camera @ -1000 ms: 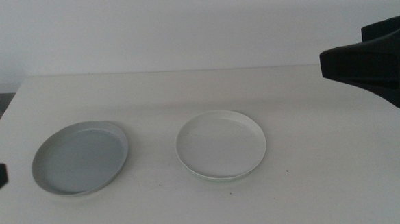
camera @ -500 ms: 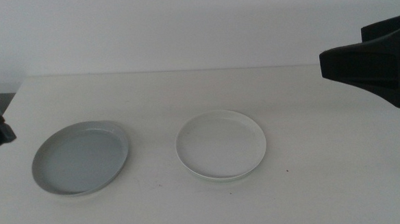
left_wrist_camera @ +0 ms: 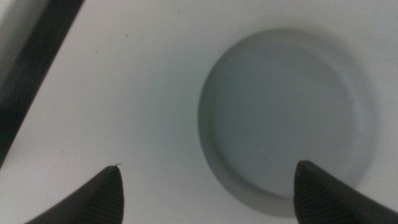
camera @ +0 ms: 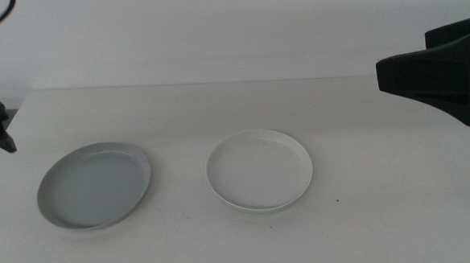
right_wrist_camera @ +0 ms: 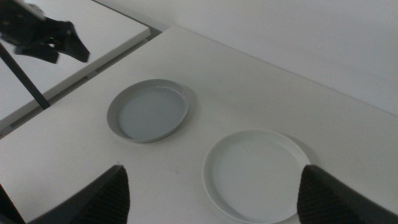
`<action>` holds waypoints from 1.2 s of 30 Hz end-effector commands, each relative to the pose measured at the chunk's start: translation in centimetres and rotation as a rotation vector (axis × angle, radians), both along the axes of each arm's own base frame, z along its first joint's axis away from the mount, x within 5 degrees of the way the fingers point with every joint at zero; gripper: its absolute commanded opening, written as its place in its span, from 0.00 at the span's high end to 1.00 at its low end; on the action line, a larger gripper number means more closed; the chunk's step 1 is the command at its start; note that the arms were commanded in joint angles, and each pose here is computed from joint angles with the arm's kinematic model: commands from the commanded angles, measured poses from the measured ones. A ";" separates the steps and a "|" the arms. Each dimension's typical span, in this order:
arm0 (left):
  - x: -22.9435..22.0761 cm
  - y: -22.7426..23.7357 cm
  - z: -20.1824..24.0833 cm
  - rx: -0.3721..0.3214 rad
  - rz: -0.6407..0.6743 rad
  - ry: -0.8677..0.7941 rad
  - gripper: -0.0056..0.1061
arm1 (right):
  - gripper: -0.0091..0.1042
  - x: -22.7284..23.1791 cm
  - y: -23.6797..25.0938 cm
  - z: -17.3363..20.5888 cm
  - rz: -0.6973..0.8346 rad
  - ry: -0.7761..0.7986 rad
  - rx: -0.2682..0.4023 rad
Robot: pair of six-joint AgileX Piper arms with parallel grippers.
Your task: Stack the three bowls on top of each other.
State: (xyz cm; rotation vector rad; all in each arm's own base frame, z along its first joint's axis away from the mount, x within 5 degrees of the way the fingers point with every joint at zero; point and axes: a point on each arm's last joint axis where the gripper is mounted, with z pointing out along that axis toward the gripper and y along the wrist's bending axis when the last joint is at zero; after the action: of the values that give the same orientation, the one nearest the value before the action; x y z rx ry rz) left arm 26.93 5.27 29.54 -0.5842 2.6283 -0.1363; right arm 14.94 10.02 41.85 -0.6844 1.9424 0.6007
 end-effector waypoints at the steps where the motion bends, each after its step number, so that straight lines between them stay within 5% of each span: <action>1: 2.0 1.6 -1.6 -0.041 -0.069 0.056 0.11 | 0.10 0.0 0.0 0.0 -0.003 -0.008 0.002; 6: 4.6 3.1 -6.3 -0.055 -0.162 0.190 0.11 | 0.10 0.0 0.0 0.0 -0.003 -0.008 0.002; 12: 5.7 3.5 -11.4 -0.141 -0.064 0.363 0.11 | 0.10 0.0 0.0 0.0 -0.003 -0.008 0.002; 16: 7.4 3.2 -12.5 -0.198 -0.098 0.272 0.11 | 0.10 0.0 0.0 0.0 -0.003 -0.008 0.002; 24: 8.9 3.7 -13.2 -0.156 -0.097 0.179 0.11 | 0.10 0.0 0.0 0.0 -0.003 -0.008 0.002; 33: 9.1 3.6 -15.0 -0.184 -0.126 0.215 0.30 | 0.10 0.0 0.0 0.0 -0.003 -0.008 0.002; 36: 9.1 3.5 -15.5 -0.201 -0.113 0.234 0.43 | 0.10 0.0 0.0 0.0 -0.003 -0.008 0.002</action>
State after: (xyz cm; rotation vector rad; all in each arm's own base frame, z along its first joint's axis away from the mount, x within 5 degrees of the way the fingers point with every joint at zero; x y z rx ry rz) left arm 35.99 8.93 14.70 -0.5167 2.8869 -0.3669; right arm 14.94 10.02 41.85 -0.6844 1.9424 0.6007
